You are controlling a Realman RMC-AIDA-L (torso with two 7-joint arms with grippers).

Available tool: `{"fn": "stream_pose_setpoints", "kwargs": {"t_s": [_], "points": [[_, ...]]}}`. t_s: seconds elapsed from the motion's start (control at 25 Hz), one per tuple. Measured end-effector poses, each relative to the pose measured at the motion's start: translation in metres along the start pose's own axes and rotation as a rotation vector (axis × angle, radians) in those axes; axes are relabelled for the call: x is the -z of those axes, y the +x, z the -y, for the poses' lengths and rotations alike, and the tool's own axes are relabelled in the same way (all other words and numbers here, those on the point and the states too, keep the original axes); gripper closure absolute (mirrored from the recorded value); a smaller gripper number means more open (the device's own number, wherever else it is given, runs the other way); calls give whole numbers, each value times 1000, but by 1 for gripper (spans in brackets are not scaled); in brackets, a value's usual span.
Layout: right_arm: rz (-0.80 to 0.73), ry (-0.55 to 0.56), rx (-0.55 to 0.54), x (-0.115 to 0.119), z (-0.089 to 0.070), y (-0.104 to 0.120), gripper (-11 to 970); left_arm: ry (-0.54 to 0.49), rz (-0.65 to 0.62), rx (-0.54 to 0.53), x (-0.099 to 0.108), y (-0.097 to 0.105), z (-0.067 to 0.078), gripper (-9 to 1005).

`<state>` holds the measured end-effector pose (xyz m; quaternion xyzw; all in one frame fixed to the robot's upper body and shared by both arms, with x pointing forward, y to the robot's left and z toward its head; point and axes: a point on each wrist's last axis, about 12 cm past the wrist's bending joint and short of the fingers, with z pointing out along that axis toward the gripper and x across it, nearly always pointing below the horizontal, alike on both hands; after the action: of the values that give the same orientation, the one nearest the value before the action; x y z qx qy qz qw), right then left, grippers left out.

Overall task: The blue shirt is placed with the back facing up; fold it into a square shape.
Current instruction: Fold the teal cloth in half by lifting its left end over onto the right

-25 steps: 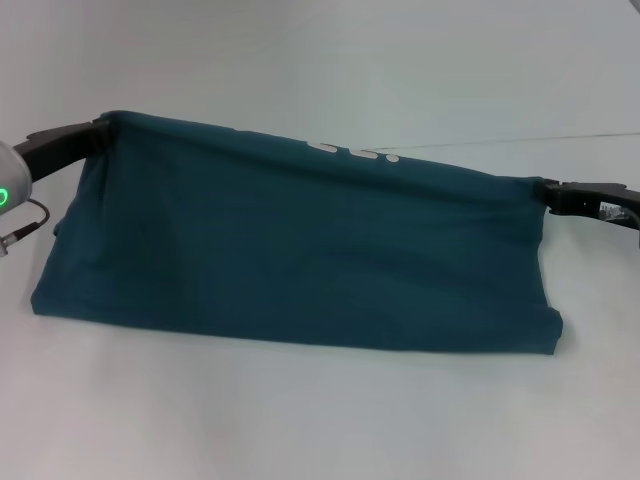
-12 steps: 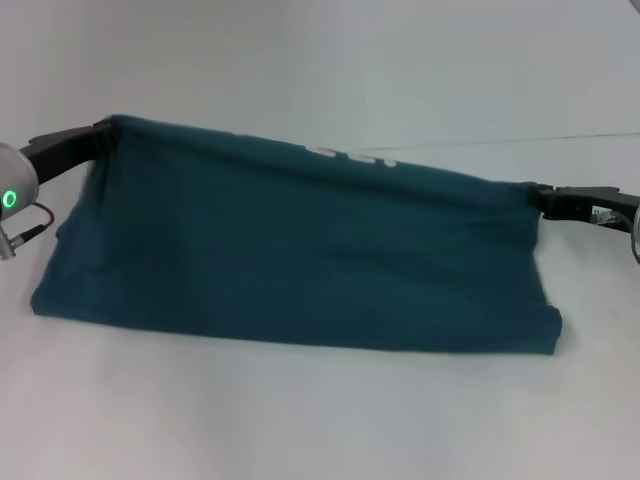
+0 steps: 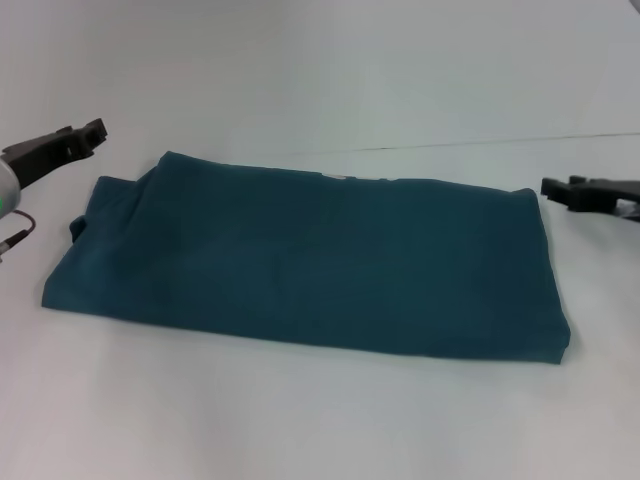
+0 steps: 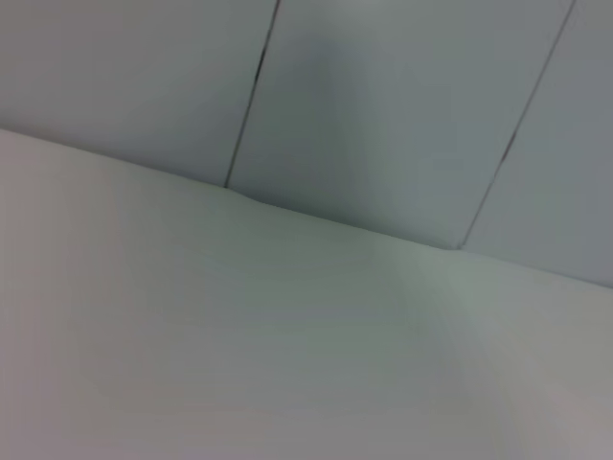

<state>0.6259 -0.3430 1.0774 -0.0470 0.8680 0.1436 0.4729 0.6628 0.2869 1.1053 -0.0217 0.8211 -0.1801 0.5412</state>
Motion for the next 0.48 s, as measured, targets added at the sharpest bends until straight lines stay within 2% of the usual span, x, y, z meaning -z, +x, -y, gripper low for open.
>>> {"fn": "stream_pose_setpoints", "kwargs": {"t_s": [0.16, 0.28, 0.4, 0.48], "points": [[38, -37, -56, 14, 8, -7, 414, -5, 10, 2, 5, -2, -6, 563], [71, -90, -112, 29, 14, -12, 356, 30, 10, 6, 10, -3, -7, 431], [60, -166, -163, 42, 17, -11, 299, 108, -15, -3, 18, -4, -7, 300], [41, -206, -192, 49, 18, -8, 261, 136, -27, -12, 21, -4, -6, 287]]}}
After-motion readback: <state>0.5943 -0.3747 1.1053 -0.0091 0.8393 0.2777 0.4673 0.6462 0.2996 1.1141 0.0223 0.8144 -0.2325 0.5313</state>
